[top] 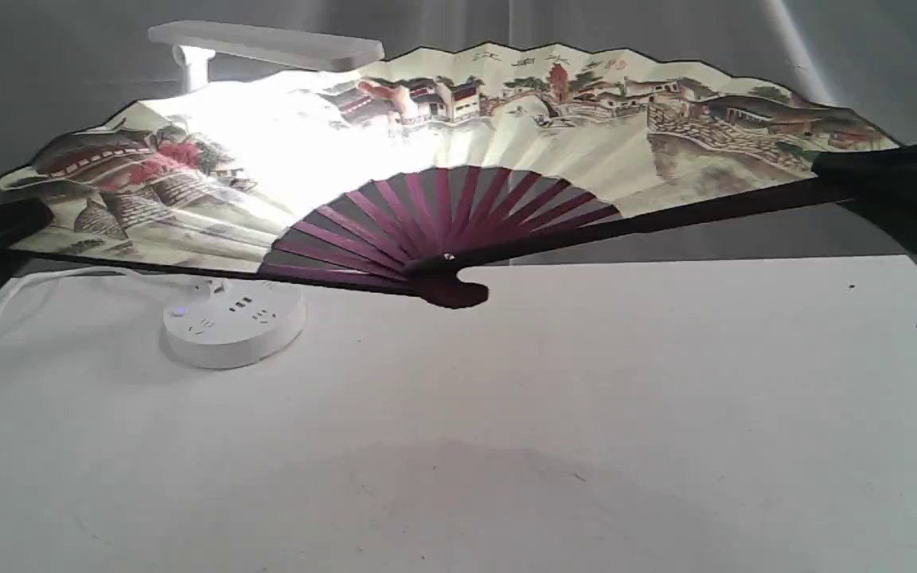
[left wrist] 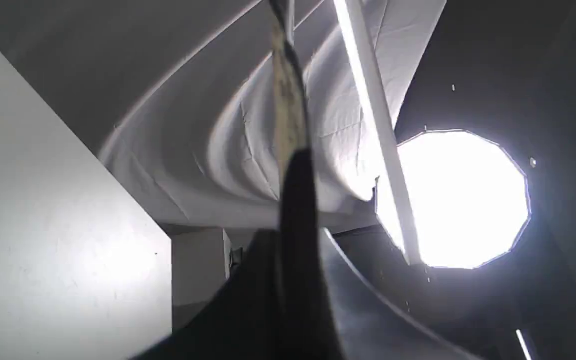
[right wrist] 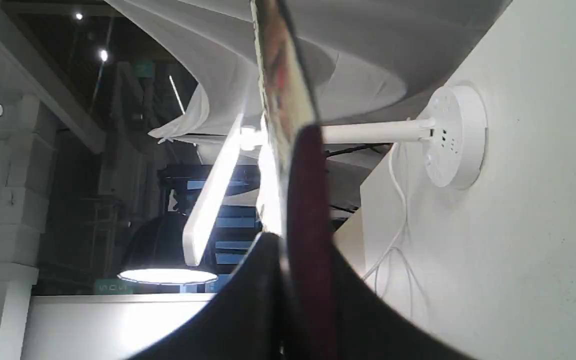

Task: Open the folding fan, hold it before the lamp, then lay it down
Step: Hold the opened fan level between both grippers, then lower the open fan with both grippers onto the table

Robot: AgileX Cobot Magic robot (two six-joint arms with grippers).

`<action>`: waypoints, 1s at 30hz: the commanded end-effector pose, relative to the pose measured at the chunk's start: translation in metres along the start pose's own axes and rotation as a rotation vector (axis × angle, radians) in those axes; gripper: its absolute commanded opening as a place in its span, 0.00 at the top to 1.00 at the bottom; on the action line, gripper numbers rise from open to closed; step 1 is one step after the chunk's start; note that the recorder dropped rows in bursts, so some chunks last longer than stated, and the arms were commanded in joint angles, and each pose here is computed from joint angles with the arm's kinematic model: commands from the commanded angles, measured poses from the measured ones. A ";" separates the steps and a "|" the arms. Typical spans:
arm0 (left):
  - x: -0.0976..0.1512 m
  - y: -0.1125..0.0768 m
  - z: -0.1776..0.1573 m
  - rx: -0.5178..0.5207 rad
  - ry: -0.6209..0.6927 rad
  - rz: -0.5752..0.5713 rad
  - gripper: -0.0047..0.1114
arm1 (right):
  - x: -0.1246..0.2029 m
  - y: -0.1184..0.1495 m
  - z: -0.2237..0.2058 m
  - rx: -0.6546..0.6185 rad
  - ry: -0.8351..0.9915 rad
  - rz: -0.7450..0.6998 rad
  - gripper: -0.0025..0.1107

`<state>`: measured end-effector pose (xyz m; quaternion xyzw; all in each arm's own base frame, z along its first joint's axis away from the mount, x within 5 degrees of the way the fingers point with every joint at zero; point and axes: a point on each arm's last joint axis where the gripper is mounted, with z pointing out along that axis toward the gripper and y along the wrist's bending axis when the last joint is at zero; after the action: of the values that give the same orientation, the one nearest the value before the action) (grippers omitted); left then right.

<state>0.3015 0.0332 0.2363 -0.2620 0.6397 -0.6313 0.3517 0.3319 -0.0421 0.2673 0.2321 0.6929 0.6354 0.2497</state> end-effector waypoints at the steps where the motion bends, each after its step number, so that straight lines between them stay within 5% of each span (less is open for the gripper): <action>1: -0.010 -0.002 -0.005 0.004 -0.092 -0.038 0.95 | -0.009 0.002 -0.007 -0.004 -0.095 0.005 0.98; 18: 0.002 0.006 -0.005 -0.074 0.028 0.006 0.95 | -0.006 -0.004 -0.006 0.053 -0.050 -0.131 0.98; 25: 0.011 0.045 -0.019 -0.342 -0.058 -0.056 0.96 | 0.012 -0.040 -0.010 0.096 -0.088 -0.045 0.98; 30: 0.022 0.062 -0.026 -0.398 -0.046 -0.032 0.96 | 0.020 -0.068 -0.012 0.135 -0.094 -0.031 0.98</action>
<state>0.2757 0.0278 0.1832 -0.3253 0.7182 -0.5464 0.2825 0.3068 -0.0343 0.2037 0.2419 0.7358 0.5851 0.2403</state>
